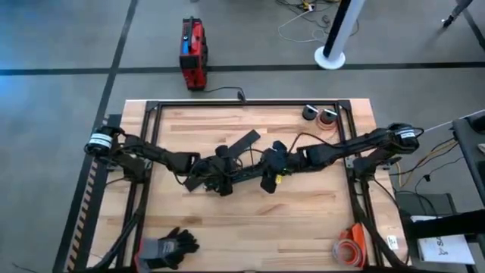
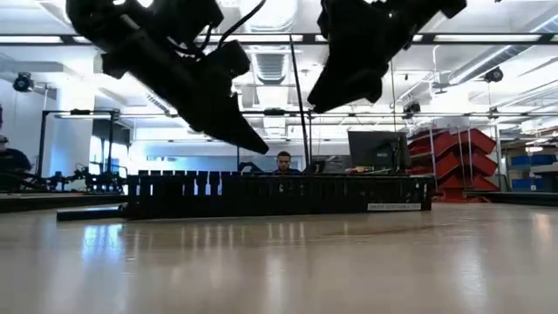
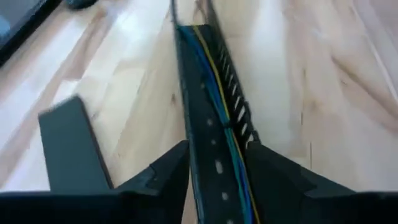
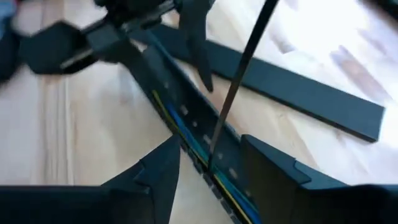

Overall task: Ziptie cables
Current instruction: Put the ziptied cable wires in a black cable duct

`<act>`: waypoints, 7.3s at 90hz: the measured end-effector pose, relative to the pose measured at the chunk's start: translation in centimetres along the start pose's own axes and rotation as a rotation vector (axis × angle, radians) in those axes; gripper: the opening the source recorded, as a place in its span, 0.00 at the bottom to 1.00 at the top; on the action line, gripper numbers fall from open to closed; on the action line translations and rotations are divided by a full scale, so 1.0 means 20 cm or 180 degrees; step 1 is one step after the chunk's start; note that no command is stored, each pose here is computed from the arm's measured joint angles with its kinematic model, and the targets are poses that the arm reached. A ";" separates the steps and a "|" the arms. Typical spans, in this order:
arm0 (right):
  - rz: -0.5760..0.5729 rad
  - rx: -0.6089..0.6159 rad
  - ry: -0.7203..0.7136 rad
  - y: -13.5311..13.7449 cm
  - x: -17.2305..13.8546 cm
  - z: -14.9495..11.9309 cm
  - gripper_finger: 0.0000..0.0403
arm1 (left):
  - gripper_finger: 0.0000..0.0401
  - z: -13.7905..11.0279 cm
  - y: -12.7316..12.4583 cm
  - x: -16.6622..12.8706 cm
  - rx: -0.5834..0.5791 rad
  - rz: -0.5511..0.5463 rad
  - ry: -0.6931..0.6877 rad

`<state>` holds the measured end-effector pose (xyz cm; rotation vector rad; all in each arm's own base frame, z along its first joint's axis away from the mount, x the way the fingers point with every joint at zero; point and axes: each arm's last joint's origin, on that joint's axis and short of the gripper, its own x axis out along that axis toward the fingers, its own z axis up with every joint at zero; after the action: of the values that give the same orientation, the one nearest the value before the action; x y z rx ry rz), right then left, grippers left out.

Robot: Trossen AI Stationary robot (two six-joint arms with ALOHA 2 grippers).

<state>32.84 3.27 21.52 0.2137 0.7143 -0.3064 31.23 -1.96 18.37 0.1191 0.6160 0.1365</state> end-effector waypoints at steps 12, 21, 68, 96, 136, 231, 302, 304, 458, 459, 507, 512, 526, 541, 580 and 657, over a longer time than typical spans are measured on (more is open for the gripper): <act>-0.0288 -0.0011 -0.0610 0.05 -0.02 0.04 0.31 | 0.33 0.11 0.04 -0.03 0.0126 -0.0016 0.0208; -0.0354 -0.0173 -0.0728 0.04 -0.02 0.06 0.28 | 0.31 0.17 0.06 -0.04 0.0075 0.0007 0.0268; -0.0494 -0.0146 -0.0702 -0.04 0.01 0.09 0.22 | 0.25 0.11 0.06 -0.03 0.0004 0.0002 0.0374; -0.0416 -0.0266 -0.0677 -0.04 0.01 0.09 0.07 | 0.28 0.11 0.06 -0.03 0.0002 0.0002 0.0371; -0.0191 0.0200 -0.0618 -0.04 0.02 0.09 0.00 | 0.22 0.11 0.06 -0.03 -0.0060 0.0007 0.0350; -0.0358 0.1308 0.0412 -0.11 0.35 -0.07 0.00 | 0.40 0.04 0.04 0.15 -0.0363 0.0130 0.0302; -0.0353 0.1226 0.0473 -0.06 0.32 -0.03 0.00 | 0.42 0.05 -0.09 0.12 -0.0694 -0.0879 0.0342; -0.0361 0.1217 0.0475 -0.07 0.32 -0.03 0.00 | 0.43 0.05 -0.10 0.12 -0.0704 -0.0804 0.0338; -0.0535 0.1395 0.1202 0.05 0.37 -0.10 0.00 | 0.00 -0.15 -0.19 0.31 -0.1167 0.0441 0.0527; -0.0533 0.1396 0.1200 0.05 0.37 -0.10 0.00 | 0.00 -0.15 -0.19 0.31 -0.1167 0.0441 0.0527; -0.0602 0.1060 0.1061 0.05 0.38 -0.09 0.02 | 0.00 -0.15 -0.19 0.31 -0.1168 0.0428 0.0520; -0.0582 0.1045 0.1094 0.05 0.39 -0.10 0.05 | 0.00 -0.15 -0.19 0.31 -0.1167 0.0427 0.0520; -0.0538 0.1041 0.1177 0.05 0.41 -0.12 0.16 | 0.00 -0.15 -0.20 0.31 -0.1156 0.0424 0.0517; -0.0452 0.0959 0.1084 0.06 0.38 -0.06 0.30 | 0.00 -0.15 -0.20 0.31 -0.1157 0.0424 0.0517; -0.0556 0.0694 0.1159 0.07 0.31 0.04 0.49 | 0.00 -0.15 -0.20 0.31 -0.1156 0.0424 0.0512; -0.0991 0.0307 0.1288 0.06 0.41 -0.06 0.50 | 0.01 -0.15 -0.20 0.31 -0.1163 0.0419 0.0505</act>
<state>38.25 3.05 15.24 0.2596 1.1380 -0.6054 34.84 -4.59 11.86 -0.2069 0.7316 0.3858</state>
